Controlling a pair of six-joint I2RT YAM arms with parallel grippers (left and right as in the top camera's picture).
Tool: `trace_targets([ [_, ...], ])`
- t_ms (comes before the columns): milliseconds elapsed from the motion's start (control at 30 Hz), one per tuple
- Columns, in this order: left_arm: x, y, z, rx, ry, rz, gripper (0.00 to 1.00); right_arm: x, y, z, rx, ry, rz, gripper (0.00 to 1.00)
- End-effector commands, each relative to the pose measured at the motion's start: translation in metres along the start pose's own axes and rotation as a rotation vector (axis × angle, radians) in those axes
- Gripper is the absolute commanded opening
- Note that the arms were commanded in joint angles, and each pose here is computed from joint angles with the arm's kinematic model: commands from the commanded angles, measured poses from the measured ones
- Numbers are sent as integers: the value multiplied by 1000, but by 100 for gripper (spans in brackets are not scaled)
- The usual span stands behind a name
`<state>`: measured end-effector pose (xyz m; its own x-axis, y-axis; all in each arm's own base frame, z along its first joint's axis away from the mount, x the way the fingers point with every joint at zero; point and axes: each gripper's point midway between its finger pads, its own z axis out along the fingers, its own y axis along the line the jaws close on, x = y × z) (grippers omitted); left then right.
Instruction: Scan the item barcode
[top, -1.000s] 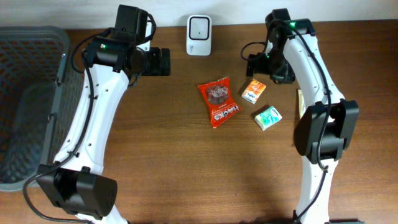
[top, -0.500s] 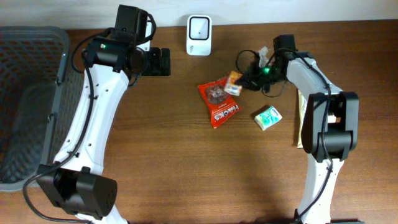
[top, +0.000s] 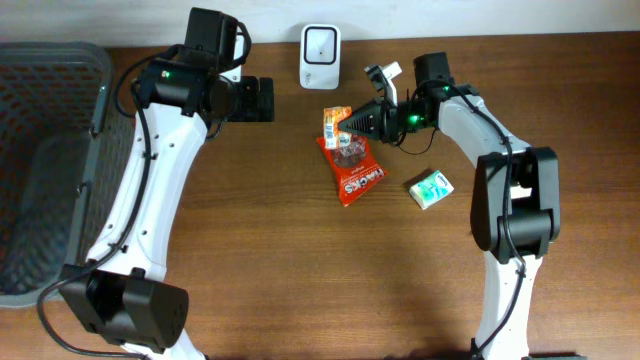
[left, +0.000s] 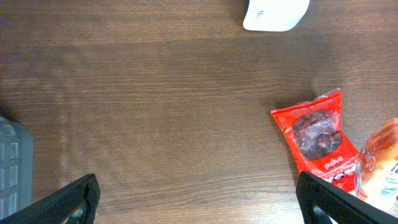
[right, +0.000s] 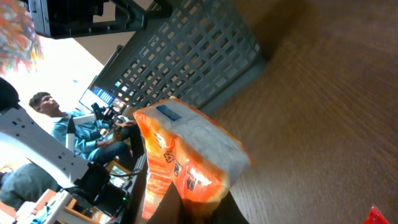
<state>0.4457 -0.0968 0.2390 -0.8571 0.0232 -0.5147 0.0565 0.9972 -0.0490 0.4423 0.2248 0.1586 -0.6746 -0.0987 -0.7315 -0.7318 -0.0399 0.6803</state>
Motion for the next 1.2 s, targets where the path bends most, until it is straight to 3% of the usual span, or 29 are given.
trace_targets([
  [0, -1, 1, -1, 5, -2, 1, 99, -1, 5, 3, -33, -8, -39, 4],
  [100, -1, 1, -1, 5, -2, 1, 99, 1, 0, 3, -3, 6, -19, 4],
  [167, -1, 1, -1, 5, -2, 1, 99, 9, -49, -3, 284, 45, 315, 4],
  [200, -1, 1, -1, 5, -2, 1, 99, -8, -80, -16, 485, -25, 448, 4],
  [233, -1, 1, -1, 5, -2, 1, 99, -33, -88, -24, 564, -87, 442, 4],
  [333, -1, 1, -1, 5, -2, 0, 99, -96, -126, -81, 1104, -282, 349, 4],
  [367, -1, 1, -1, 5, -2, 0, 99, -113, -132, -106, 1412, -313, 193, 4],
  [433, -1, 1, -1, 5, -2, 1, 99, -126, -129, -104, 1617, -260, -24, 4],
  [467, -1, 1, -1, 5, -2, 0, 99, -137, -128, -90, 1632, -240, -132, 4],
  [567, -1, 1, -1, 5, -2, 1, 99, -173, -121, -77, 1580, -391, -247, 4],
  [633, -1, 1, -1, 5, -2, 1, 99, -183, -126, -63, 1515, -385, -356, 4],
  [733, -1, 1, -1, 5, -2, 0, 99, -160, -159, -27, 1467, -124, -638, 4],
  [800, -1, 1, -1, 5, -2, 0, 99, -152, -165, -16, 1465, 7, -766, 4],
  [900, -1, 1, -1, 5, -2, 1, 99, -145, -164, 7, 1441, 325, -1114, 4],
  [967, -1, 1, -1, 5, -2, 1, 99, -143, -163, 12, 1433, 418, -1212, 4],
  [1033, -1, 1, -1, 5, -2, 1, 99, -147, -163, 4, 1484, 319, -1103, 4],
  [1167, -1, 1, -1, 5, -2, 1, 99, -199, -127, -66, 1660, -196, -737, 4],
])
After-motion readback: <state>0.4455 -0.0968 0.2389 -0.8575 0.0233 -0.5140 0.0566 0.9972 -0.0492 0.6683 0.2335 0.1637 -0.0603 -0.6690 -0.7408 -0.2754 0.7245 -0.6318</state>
